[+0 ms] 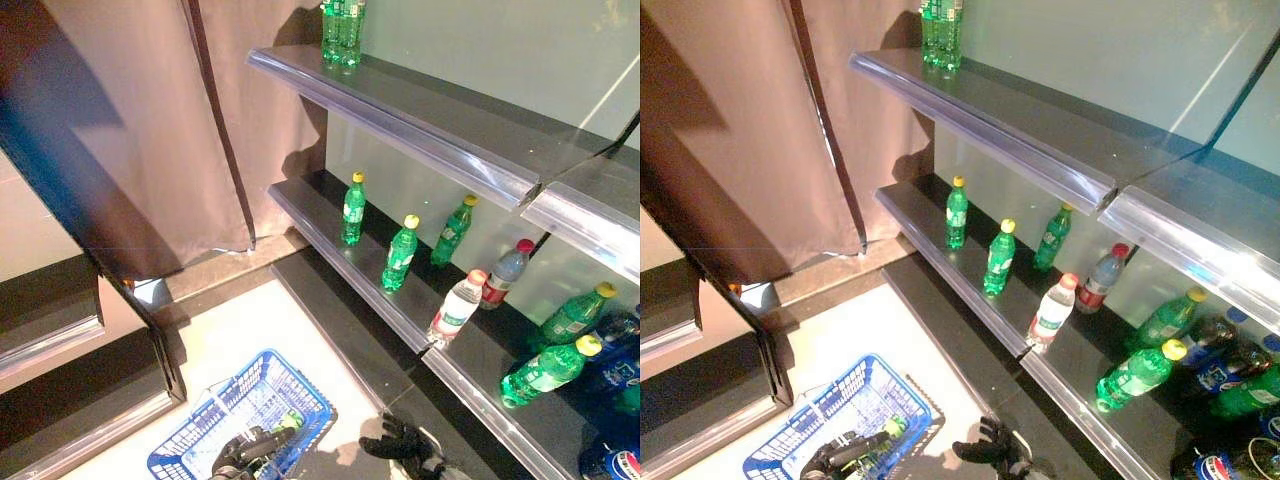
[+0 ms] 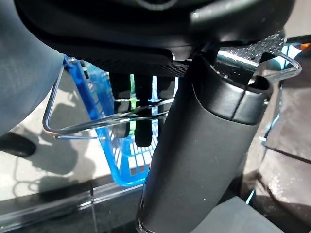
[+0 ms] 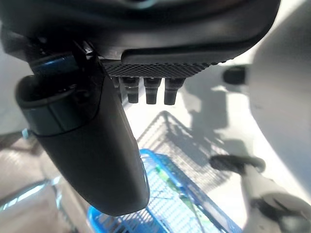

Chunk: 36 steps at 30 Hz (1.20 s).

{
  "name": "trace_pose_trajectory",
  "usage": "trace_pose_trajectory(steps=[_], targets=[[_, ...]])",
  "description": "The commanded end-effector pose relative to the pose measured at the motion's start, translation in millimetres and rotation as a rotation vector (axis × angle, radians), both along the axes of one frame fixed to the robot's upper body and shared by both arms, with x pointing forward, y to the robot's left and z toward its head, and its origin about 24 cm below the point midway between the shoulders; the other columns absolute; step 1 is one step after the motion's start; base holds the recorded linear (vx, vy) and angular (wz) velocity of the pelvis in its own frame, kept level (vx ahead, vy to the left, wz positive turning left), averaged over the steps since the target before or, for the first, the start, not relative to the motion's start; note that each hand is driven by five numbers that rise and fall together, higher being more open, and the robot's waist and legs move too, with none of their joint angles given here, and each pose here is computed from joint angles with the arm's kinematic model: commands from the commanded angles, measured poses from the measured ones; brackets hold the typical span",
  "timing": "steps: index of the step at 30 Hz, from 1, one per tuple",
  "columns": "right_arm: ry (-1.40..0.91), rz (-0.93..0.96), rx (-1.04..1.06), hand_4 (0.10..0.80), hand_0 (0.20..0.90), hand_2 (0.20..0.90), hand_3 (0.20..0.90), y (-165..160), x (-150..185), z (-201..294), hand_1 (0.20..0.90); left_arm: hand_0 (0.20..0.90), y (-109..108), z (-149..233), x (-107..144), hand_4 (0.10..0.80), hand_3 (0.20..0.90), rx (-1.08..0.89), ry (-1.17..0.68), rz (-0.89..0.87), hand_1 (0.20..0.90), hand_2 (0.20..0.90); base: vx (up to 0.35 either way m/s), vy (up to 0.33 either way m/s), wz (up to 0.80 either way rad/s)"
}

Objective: Pick up the drink and place into the basket.

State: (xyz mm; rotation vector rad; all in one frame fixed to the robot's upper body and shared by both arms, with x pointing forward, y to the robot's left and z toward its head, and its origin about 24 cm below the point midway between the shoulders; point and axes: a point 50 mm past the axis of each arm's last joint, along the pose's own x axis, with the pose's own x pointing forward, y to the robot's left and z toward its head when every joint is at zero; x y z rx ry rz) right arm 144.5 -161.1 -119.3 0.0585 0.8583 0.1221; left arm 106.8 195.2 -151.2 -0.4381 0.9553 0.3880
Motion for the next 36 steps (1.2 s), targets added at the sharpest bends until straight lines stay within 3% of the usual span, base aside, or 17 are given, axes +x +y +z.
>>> trace_pose_trajectory(steps=[1, 9, 16, 19, 26, 36], targets=[[-0.443, 0.068, 0.013, 0.800, 0.900, 0.900, 0.900, 13.1, 70.5, 68.7, 0.900, 0.300, -9.8, 30.7, 60.1, 0.100, 0.200, 0.009, -0.268, -0.120, 0.300, 0.300, 0.000, 0.000, 0.00], [-0.854, 0.141, -0.001, 0.800, 0.900, 0.900, 0.900, 11.5, 101.3, 144.4, 0.900, 0.300, -9.6, 29.0, 54.7, 0.100, 0.200, 0.011, -0.267, -0.113, 0.300, 0.300, 0.000, 0.000, 0.00], [-1.130, 0.077, -0.027, 0.800, 0.900, 0.900, 0.900, -5.3, 111.2, 205.2, 0.900, 0.300, -8.2, 25.6, 47.3, 0.100, 0.200, 0.012, -0.261, -0.096, 0.300, 0.300, 0.000, 0.000, 0.00], [-1.357, -0.069, -0.134, 0.800, 0.900, 0.900, 0.900, -25.3, 110.1, 244.7, 0.900, 0.300, -7.0, 23.6, 44.4, 0.100, 0.200, 0.011, -0.256, -0.080, 0.300, 0.300, 0.000, 0.000, 0.00], [-1.561, -0.314, -0.333, 0.800, 0.900, 0.900, 0.900, -53.6, 98.0, 278.3, 0.900, 0.300, -6.6, 19.6, 36.1, 0.100, 0.200, 0.006, -0.245, -0.057, 0.300, 0.300, 0.008, 0.007, -0.03], [-1.374, -0.425, -0.438, 0.800, 0.900, 0.900, 0.900, -74.7, 102.1, 253.7, 0.900, 0.300, -4.6, 17.2, 31.5, 0.100, 0.200, 0.010, -0.230, -0.052, 0.300, 0.300, 0.013, 0.002, -0.07]])
